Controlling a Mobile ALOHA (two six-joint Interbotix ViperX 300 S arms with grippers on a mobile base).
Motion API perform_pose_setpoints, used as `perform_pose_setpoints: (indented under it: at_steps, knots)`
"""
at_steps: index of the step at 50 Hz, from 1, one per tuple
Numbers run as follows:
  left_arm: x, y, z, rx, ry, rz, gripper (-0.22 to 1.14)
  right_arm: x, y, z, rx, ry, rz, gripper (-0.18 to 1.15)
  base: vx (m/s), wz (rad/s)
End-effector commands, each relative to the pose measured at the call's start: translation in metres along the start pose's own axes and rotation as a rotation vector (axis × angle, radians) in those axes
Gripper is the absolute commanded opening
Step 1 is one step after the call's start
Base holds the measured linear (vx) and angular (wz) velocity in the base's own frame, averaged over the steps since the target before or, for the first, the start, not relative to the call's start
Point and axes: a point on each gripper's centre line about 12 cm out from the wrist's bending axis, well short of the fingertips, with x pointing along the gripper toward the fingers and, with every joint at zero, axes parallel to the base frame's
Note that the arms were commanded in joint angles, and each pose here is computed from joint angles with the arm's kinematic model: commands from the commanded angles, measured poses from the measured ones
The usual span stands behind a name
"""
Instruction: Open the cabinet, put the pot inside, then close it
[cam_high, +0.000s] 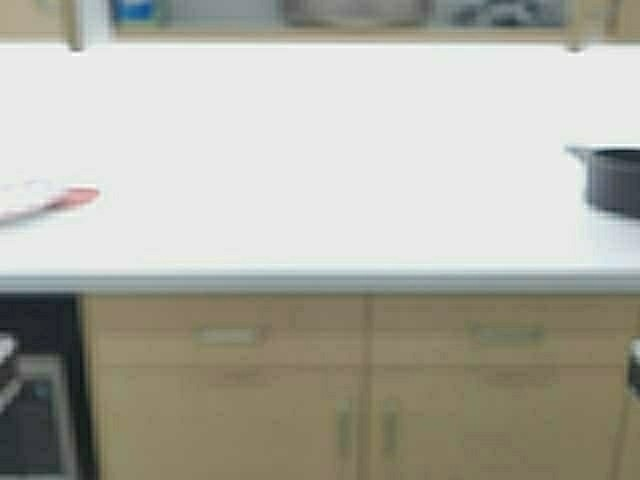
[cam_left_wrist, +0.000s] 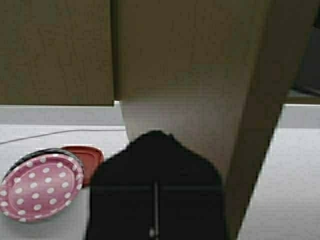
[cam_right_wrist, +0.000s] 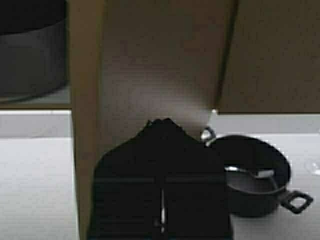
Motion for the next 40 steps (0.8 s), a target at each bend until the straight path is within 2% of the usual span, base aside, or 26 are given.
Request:
perform_pose_setpoints:
  at_steps: [1,10,20,28,40]
  knots:
    - [-0.023,-0.007,-0.006,0.021,-0.009,-0.009,0.03,-0.023,0.019,-0.001,0.001,-0.028,0.054,0.06,0.0,0.0]
    - [-0.027,-0.006,-0.021,0.105,0.017,-0.002,0.03,-0.041,0.045,-0.028,-0.007,0.019,0.134,0.06,0.0,0.0]
    - [-0.001,-0.009,-0.015,0.155,0.023,-0.02,0.03,-0.06,0.057,-0.057,-0.007,0.06,0.177,0.06,0.01,0.01]
    - [0.027,-0.048,-0.007,0.165,0.013,-0.124,0.03,-0.071,0.057,-0.071,0.005,0.084,0.183,0.06,0.05,0.01]
    - [0.063,-0.108,-0.003,0.164,0.003,-0.26,0.03,-0.086,0.065,-0.075,0.007,0.079,0.216,0.06,0.07,0.01]
